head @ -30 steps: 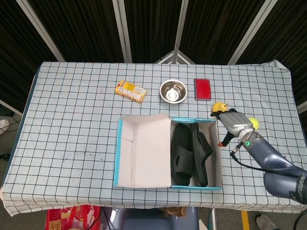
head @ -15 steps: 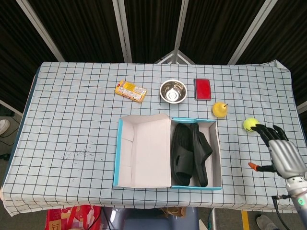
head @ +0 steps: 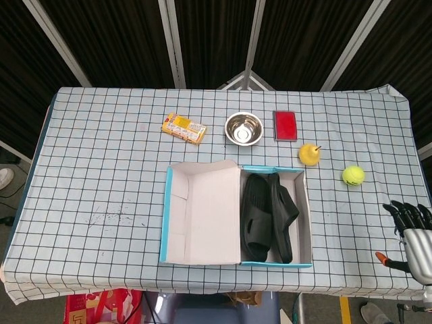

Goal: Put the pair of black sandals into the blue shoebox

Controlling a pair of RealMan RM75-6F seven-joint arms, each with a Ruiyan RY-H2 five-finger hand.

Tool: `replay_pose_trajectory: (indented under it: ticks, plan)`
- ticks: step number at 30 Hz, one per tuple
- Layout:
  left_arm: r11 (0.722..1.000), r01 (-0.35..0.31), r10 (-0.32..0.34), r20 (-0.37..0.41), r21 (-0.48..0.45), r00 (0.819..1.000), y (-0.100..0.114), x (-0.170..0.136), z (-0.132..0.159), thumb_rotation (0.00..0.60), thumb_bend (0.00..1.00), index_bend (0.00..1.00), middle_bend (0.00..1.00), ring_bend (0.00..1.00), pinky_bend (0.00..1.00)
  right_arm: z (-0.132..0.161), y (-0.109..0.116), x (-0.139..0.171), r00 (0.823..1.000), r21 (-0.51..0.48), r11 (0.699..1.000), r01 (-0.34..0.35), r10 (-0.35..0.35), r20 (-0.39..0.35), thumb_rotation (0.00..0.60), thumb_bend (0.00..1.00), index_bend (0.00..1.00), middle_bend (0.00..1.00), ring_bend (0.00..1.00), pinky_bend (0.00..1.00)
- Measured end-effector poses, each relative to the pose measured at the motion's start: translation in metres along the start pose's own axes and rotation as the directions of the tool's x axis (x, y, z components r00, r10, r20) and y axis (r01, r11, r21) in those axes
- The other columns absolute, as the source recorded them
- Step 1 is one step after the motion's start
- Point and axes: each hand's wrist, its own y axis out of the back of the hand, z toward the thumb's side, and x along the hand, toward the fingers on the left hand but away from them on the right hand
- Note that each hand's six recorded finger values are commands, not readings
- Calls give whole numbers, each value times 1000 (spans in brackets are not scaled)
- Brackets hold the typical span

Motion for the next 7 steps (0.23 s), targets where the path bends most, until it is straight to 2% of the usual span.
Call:
replay_pose_trajectory:
  ticks: [7]
  plan:
    - [1000, 13, -13, -1, 3, 1000, -3, 0, 0, 600, 504, 166, 41, 0, 88, -7, -2, -4, 999, 2, 999, 41, -41, 32, 600, 70, 171, 139, 87, 0]
